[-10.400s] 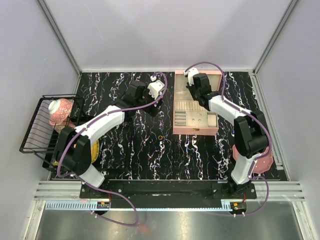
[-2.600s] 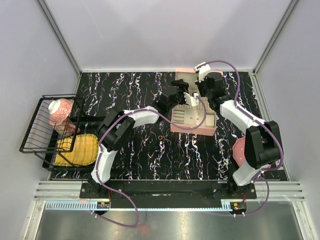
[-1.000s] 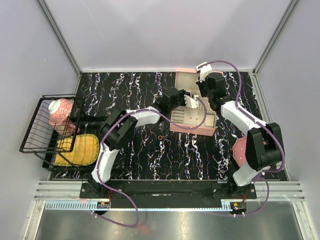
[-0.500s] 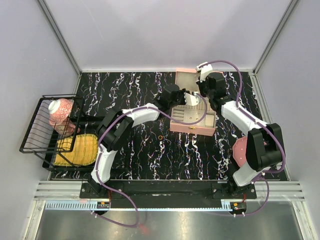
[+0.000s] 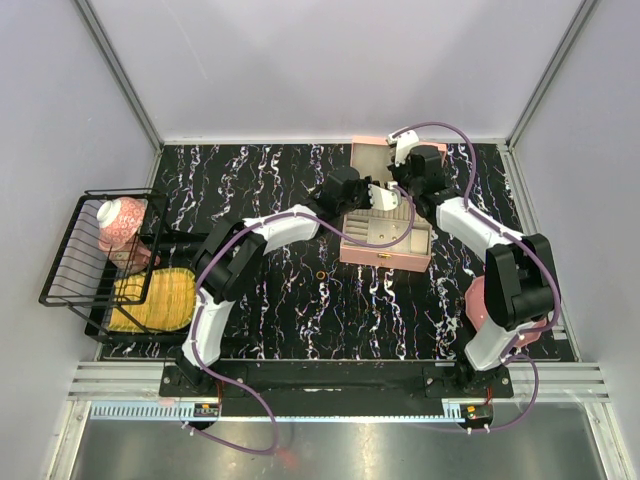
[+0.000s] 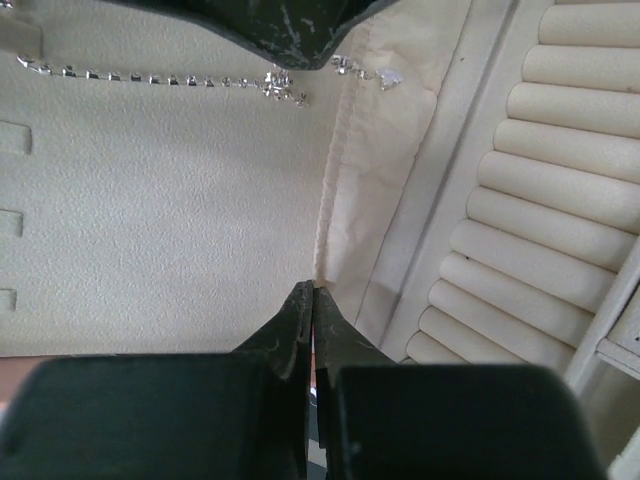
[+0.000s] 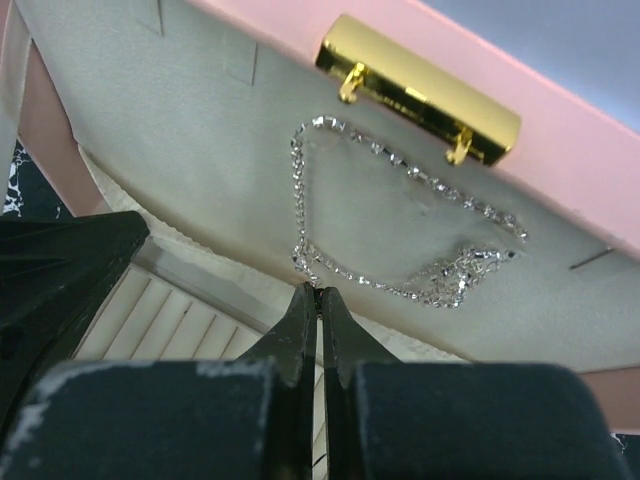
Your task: Organize the mixed jewelry
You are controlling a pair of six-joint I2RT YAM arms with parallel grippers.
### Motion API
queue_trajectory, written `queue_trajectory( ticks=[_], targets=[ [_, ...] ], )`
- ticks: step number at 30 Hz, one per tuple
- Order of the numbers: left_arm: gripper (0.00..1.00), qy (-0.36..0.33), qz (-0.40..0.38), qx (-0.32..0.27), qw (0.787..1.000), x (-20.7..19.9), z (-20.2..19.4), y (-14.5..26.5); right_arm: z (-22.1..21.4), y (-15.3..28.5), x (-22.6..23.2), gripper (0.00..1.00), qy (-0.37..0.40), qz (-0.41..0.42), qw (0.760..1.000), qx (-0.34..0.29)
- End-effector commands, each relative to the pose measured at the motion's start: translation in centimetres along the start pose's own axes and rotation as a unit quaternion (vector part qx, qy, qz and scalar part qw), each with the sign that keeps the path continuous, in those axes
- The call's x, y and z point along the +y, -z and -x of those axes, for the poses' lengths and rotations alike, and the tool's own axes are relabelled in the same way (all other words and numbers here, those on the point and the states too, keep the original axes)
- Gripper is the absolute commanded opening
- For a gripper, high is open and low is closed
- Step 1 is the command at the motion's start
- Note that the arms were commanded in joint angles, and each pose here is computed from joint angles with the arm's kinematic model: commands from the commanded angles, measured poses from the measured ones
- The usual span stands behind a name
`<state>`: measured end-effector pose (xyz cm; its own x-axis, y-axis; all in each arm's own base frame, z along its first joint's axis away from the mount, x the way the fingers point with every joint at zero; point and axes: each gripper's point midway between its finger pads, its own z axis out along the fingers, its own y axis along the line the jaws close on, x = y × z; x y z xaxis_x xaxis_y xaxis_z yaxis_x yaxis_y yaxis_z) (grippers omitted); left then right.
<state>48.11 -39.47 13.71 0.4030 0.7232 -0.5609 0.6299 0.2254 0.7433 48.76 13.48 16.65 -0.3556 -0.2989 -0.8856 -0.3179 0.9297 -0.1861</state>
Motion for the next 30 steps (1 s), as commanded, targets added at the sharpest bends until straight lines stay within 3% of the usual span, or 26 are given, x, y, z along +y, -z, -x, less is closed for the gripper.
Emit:
queue_trajectory(
  ticks=[1,12,30],
  targets=[
    [0.00,0.007,0.011,-0.037,0.999,2.3,3.2,1.0,3.6,-0.2,-0.6,0.00,-0.013,-0.002,0.999,-0.042],
    [0.00,0.009,0.008,-0.035,0.999,2.1,3.0,1.0,5.1,0.5,-0.7,0.00,-0.021,-0.001,0.998,-0.053],
    [0.00,0.008,0.008,-0.037,0.999,2.0,3.0,0.8,2.6,-1.1,-0.5,0.00,-0.011,-0.005,0.999,-0.033]
  ],
)
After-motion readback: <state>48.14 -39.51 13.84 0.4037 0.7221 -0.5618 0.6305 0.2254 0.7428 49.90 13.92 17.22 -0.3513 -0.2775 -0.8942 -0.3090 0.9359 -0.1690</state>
